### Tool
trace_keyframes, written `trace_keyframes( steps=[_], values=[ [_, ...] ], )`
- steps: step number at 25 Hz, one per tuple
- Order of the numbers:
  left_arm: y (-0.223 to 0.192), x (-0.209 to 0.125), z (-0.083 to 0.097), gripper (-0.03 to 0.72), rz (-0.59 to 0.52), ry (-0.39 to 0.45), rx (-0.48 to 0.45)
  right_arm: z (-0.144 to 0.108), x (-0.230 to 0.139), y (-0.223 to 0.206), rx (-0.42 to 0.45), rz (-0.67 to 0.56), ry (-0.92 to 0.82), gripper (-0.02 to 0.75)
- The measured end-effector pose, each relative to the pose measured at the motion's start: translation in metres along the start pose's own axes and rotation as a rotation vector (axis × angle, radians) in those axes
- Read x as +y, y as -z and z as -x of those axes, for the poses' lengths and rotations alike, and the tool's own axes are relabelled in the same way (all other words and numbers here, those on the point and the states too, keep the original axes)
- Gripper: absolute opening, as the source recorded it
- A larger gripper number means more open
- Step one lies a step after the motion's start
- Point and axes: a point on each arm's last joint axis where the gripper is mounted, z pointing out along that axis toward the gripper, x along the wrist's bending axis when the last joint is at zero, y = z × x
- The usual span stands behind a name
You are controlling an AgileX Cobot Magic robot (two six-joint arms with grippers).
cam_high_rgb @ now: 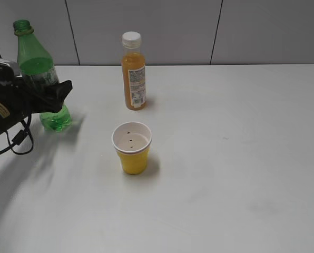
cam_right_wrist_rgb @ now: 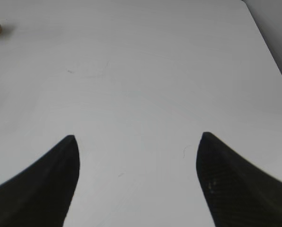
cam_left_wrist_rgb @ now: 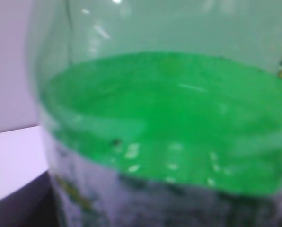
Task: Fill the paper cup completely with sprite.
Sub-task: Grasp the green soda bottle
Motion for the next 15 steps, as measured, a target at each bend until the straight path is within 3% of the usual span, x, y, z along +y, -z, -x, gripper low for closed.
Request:
trace_keyframes(
  steps=[5, 11, 15],
  values=[
    [-0.0023, -0.0051, 0.0001, 0.604, -0.003, 0.001, -0.006, 0.0, 0.0, 0.0, 0.0, 0.0, 0.0, 0.594],
    [-0.0024, -0.008, 0.0003, 0.466, -0.01, 0.004, -0.007, 0.0, 0.0, 0.0, 0.0, 0.0, 0.0, 0.594],
    [-0.0024, -0.008, 0.0013, 0.456, -0.01, 0.0, -0.019, 0.0, 0.0, 0.0, 0.0, 0.0, 0.0, 0.594]
  ],
)
